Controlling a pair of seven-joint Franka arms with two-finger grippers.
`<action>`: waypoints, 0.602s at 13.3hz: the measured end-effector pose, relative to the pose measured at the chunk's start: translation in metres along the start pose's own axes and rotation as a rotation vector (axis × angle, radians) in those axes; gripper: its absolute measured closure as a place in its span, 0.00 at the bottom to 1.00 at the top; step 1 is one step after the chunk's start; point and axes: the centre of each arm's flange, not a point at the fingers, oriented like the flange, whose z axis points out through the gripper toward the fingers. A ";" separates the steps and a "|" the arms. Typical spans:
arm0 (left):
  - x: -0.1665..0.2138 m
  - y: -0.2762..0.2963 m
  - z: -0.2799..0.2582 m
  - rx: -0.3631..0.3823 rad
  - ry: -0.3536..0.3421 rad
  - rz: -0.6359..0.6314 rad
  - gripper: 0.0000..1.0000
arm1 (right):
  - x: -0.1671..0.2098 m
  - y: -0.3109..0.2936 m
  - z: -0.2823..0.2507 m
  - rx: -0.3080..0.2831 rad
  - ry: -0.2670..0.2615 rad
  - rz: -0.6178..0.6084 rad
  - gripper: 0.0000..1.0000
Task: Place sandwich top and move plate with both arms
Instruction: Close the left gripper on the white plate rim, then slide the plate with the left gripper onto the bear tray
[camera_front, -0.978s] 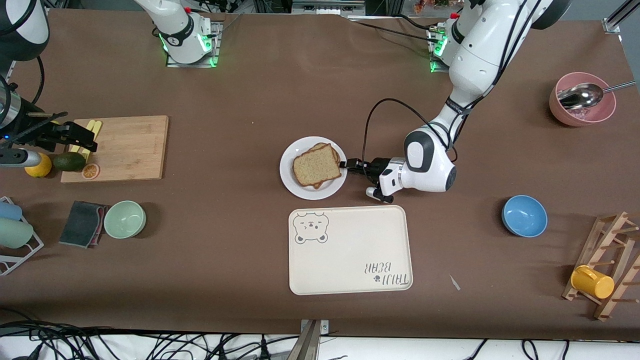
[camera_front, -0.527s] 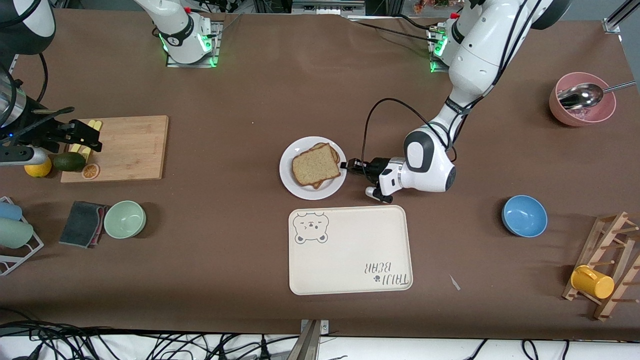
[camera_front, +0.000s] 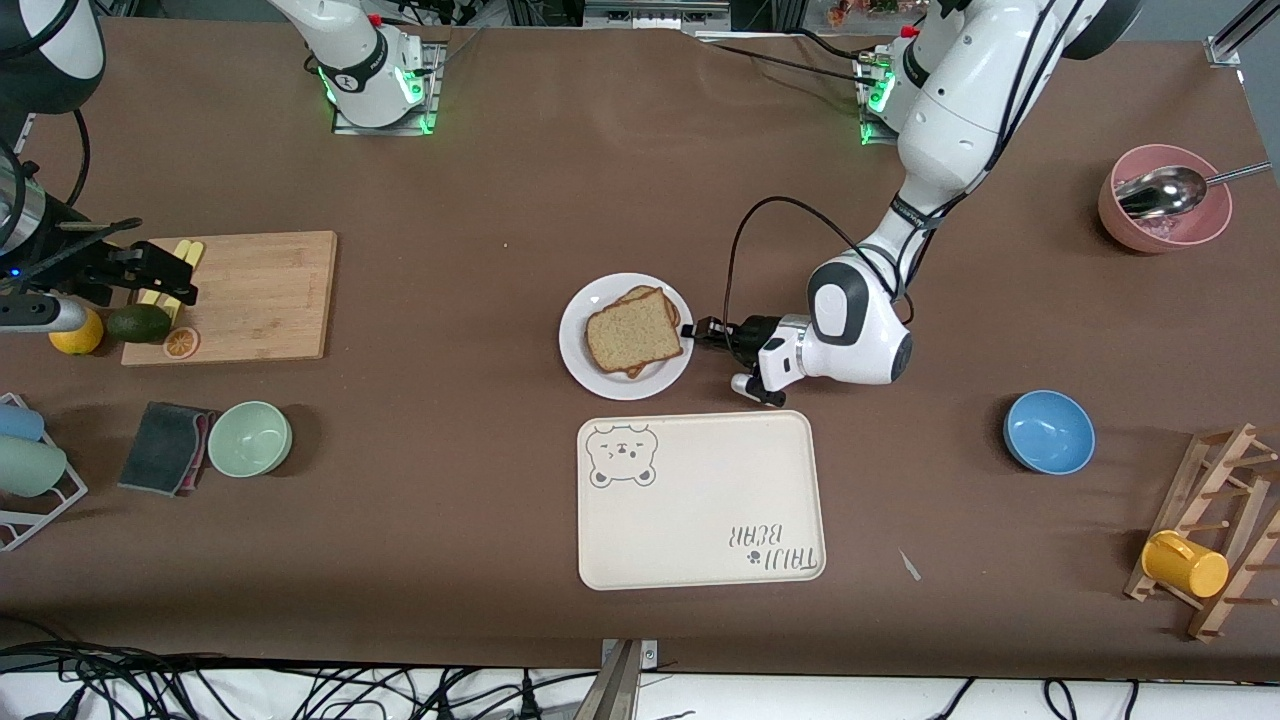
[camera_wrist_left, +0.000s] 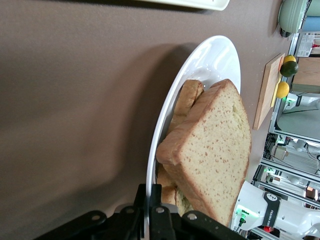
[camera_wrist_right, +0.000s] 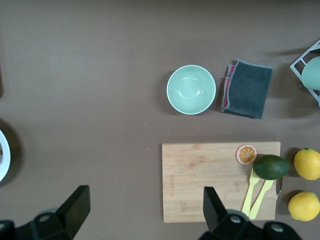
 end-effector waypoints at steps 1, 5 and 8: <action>0.000 0.001 -0.001 -0.004 -0.002 0.001 0.95 | 0.001 0.000 -0.003 0.000 0.006 0.000 0.00; 0.007 0.002 -0.022 -0.040 0.002 -0.001 0.95 | 0.002 0.007 -0.014 -0.002 0.029 0.012 0.00; 0.010 -0.002 -0.045 -0.078 0.004 -0.011 0.95 | 0.002 0.010 -0.015 -0.002 0.031 0.017 0.00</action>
